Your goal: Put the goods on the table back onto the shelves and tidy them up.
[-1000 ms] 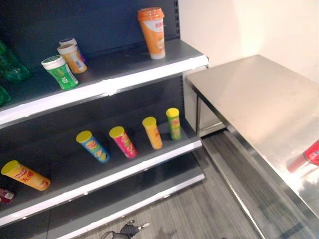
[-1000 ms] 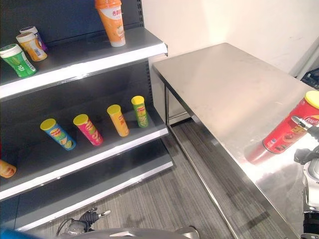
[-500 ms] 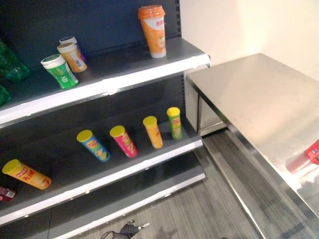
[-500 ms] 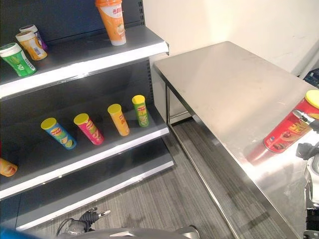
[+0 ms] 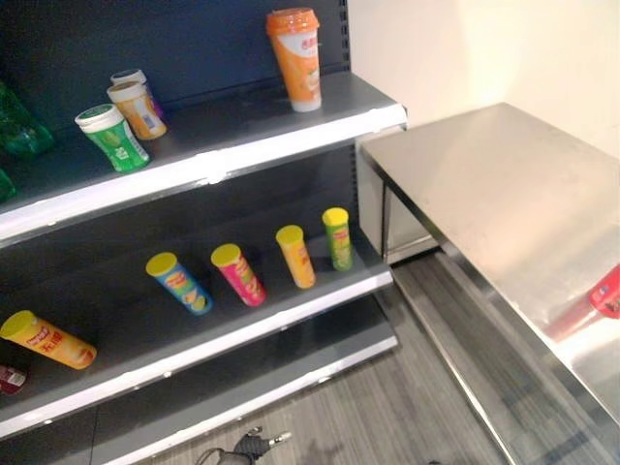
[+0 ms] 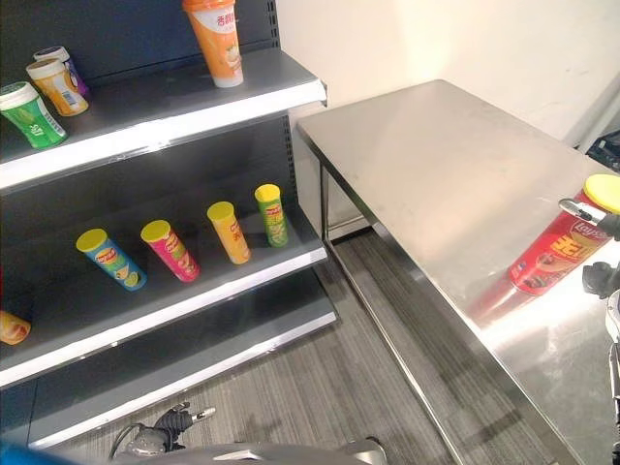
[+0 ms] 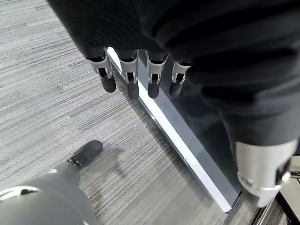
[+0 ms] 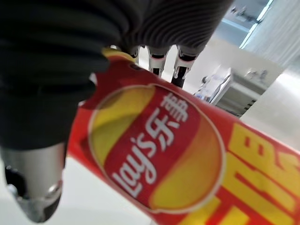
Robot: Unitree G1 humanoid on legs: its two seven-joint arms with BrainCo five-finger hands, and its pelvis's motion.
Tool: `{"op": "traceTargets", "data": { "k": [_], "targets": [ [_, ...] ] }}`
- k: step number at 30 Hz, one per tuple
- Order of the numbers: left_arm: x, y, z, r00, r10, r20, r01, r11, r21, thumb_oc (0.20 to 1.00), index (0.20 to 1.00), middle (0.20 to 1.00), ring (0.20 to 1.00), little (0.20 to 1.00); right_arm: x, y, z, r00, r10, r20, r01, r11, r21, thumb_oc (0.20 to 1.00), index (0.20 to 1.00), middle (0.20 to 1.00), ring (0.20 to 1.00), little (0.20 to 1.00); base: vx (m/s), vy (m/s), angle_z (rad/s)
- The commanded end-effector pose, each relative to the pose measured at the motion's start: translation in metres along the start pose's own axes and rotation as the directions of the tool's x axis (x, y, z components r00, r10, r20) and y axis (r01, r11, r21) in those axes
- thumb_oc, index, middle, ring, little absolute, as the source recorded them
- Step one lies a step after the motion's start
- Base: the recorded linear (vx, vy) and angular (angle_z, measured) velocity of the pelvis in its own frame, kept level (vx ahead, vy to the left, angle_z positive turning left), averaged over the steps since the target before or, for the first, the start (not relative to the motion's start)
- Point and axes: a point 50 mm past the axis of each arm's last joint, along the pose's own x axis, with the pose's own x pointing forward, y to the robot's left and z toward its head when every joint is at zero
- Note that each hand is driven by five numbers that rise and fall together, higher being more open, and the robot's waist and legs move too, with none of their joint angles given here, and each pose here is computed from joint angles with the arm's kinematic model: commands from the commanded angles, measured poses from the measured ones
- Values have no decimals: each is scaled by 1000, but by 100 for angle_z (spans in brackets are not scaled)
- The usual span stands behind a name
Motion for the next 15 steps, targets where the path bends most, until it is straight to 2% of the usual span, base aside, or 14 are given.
{"op": "traceTargets", "data": {
  "k": [1, 8, 15],
  "targets": [
    [3, 42, 27, 993, 87, 81, -88, 996, 7, 1000, 1000, 1000, 1000, 1000, 18, -7, 30, 990, 50, 129, -51, 999, 0, 1000, 1000, 1000, 1000, 1000, 0, 0, 0],
    [3, 45, 27, 993, 82, 83, -82, 997, 1, 1000, 1000, 1000, 1000, 1000, 21, -13, 28, 984, 154, 89, -147, 986, -77, 1000, 1000, 1000, 1000, 1000, 0, 0, 0],
    [3, 44, 28, 993, 80, 86, -80, 997, -10, 1000, 1000, 1000, 1000, 1000, 17, -18, 21, 982, 181, 46, -175, 979, -106, 1000, 1000, 1000, 1000, 1000, 0, 0, 0]
  ]
}}
